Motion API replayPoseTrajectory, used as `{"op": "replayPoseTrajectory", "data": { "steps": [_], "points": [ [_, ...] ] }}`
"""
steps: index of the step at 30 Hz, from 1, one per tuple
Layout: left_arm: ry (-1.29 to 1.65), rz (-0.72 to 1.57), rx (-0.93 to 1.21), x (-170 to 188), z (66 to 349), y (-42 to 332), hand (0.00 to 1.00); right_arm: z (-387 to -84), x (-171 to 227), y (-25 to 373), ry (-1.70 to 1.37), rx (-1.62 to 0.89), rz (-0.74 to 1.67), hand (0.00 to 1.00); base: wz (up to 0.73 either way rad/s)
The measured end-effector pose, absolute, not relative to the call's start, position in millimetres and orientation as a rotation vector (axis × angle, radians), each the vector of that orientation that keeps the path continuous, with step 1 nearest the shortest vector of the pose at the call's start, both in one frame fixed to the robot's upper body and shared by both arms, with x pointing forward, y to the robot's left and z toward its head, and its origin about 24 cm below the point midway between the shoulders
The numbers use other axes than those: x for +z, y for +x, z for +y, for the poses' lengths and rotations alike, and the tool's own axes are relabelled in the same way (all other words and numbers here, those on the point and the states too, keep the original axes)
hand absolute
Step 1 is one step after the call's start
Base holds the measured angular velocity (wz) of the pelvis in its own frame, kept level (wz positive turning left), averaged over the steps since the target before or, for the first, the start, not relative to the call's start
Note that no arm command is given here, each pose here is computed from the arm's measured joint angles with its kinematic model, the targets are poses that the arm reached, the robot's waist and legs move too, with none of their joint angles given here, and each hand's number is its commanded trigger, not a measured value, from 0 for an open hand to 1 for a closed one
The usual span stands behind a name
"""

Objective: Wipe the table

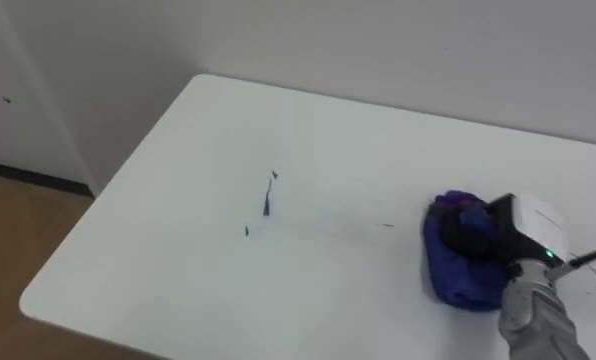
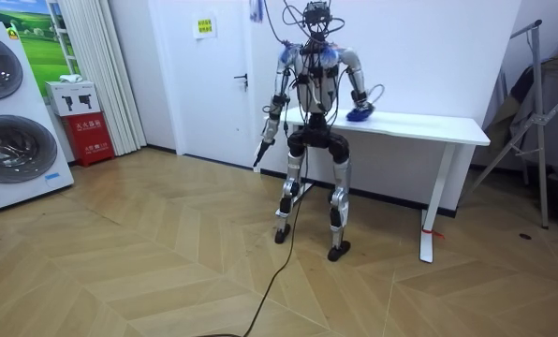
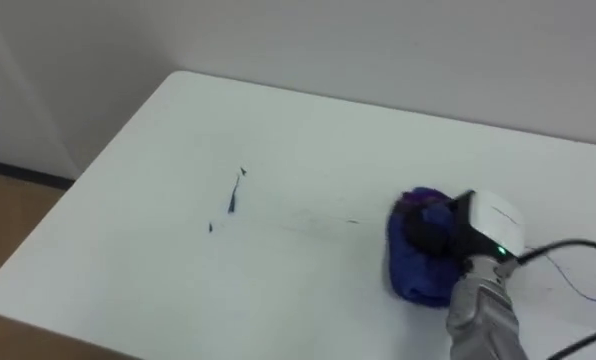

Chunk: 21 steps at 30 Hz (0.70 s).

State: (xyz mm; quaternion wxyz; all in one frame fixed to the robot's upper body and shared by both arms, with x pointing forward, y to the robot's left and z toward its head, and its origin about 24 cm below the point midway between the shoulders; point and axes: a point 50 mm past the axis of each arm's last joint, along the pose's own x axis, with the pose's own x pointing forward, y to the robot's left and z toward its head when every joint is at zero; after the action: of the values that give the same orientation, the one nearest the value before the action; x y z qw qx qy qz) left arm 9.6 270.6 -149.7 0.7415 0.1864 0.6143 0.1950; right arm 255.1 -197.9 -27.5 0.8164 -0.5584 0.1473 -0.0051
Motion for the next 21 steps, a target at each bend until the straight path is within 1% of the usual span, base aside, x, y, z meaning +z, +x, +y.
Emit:
{"op": "replayPoseTrajectory", "data": {
  "steps": [1, 3, 5, 8, 11, 14, 15, 16, 19, 21],
  "points": [
    [0.412, 1.345, 0.42, -150, 270, 12, 0.0, -179, -26, 261, -1.189, 0.049, 0.277, 1.0, 0.0],
    [0.41, 1.346, 0.417, -150, 269, 12, 0.0, -164, -24, 264, -1.168, 0.102, 0.237, 1.0, 0.09],
    [0.404, 1.378, 0.424, -151, 268, 1, 0.0, -162, -24, 264, -1.159, 0.11, 0.229, 1.0, 0.17],
    [0.405, 1.439, 0.43, -150, 269, -20, 0.0, -171, -36, 250, -1.134, 0.089, 0.247, 1.0, 0.31],
    [0.396, 1.471, 0.454, -147, 272, -36, 0.0, -188, -47, 229, -1.089, -0.001, 0.258, 1.0, 0.26],
    [0.391, 1.484, 0.545, -141, 286, -47, 0.0, -221, -56, 197, -1.054, -0.156, 0.31, 1.0, 0.13],
    [0.391, 1.476, 0.575, -138, 292, -49, 0.0, -238, -58, 183, -1.061, -0.216, 0.344, 1.0, 0.09],
    [0.402, 1.46, 0.587, -136, 297, -48, 0.0, -254, -60, 168, -1.061, -0.283, 0.385, 1.0, 0.08],
    [0.419, 1.406, 0.59, -132, 303, -39, 0.0, -283, -64, 144, -1.047, -0.387, 0.46, 1.0, 0.01],
    [0.427, 1.381, 0.574, -133, 303, -32, 0.0, -291, -66, 140, -1.038, -0.408, 0.493, 1.0, 0.0]
  ]
}}
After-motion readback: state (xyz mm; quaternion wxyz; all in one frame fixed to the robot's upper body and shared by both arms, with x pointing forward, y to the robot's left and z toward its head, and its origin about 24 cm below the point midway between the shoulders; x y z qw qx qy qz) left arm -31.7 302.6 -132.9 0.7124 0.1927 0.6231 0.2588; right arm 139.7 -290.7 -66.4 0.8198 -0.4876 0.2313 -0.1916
